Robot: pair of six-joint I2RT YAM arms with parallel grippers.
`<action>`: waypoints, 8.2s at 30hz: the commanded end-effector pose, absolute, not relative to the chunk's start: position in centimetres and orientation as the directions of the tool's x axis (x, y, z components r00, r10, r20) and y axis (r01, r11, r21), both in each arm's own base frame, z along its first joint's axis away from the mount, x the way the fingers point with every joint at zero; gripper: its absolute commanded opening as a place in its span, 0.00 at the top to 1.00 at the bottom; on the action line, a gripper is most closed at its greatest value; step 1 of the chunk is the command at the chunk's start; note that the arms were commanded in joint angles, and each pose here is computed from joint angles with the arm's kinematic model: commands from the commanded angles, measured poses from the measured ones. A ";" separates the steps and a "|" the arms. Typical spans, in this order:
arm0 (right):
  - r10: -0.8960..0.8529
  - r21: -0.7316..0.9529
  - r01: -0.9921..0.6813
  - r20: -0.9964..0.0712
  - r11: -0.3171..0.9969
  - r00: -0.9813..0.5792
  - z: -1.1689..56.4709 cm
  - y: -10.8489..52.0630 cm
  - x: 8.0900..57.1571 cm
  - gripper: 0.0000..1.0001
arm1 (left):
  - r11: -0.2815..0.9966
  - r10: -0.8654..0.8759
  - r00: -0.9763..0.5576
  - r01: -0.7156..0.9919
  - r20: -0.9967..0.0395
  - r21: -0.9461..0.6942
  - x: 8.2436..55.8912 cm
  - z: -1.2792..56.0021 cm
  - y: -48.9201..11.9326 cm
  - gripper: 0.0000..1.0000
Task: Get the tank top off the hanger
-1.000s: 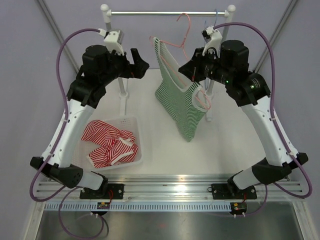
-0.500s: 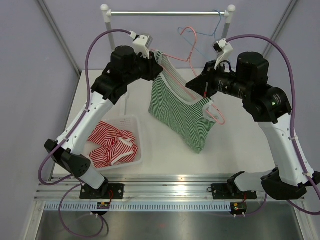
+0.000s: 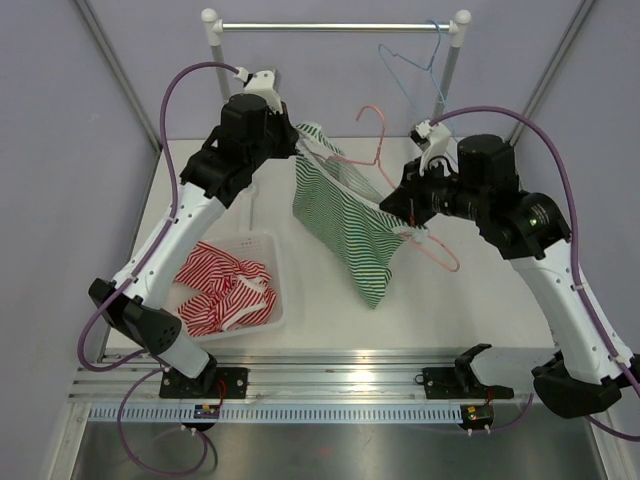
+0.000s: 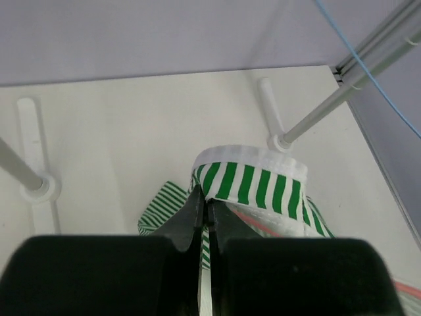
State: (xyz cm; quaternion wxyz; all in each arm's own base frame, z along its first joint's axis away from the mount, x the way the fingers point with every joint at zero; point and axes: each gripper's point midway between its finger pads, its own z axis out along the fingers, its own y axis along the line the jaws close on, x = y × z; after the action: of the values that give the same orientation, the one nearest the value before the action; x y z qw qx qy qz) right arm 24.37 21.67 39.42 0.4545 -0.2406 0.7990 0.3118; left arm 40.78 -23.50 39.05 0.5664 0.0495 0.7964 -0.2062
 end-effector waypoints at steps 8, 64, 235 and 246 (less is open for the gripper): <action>0.039 0.118 -0.734 -0.992 0.669 -0.124 43.4 18.9 20.8 1.00 | 0.809 -0.268 -0.477 0.360 -0.837 -0.465 42.0 39.2 -23.2 1.00; 0.260 0.162 -0.471 -0.954 0.867 0.150 54.0 15.3 27.3 1.00 | 0.488 0.594 -0.521 0.839 -0.612 -0.241 19.4 20.0 -34.9 0.03; 0.179 0.204 -0.066 -0.946 0.977 -0.270 41.3 10.2 36.4 0.01 | 0.964 -0.244 -0.621 -0.242 -0.745 -0.114 29.3 27.6 -1.7 0.01; 0.131 0.115 0.063 -0.913 0.991 -0.387 36.7 6.8 32.8 0.01 | 0.969 -0.068 -0.321 -0.246 -0.945 0.013 27.4 34.0 2.1 0.01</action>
State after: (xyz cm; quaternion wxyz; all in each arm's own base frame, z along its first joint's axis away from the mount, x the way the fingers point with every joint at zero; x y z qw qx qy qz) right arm 34.85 8.48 37.39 0.5554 0.0461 0.8284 0.0559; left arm 27.11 0.96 31.65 0.5202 -0.1166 0.8448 0.0454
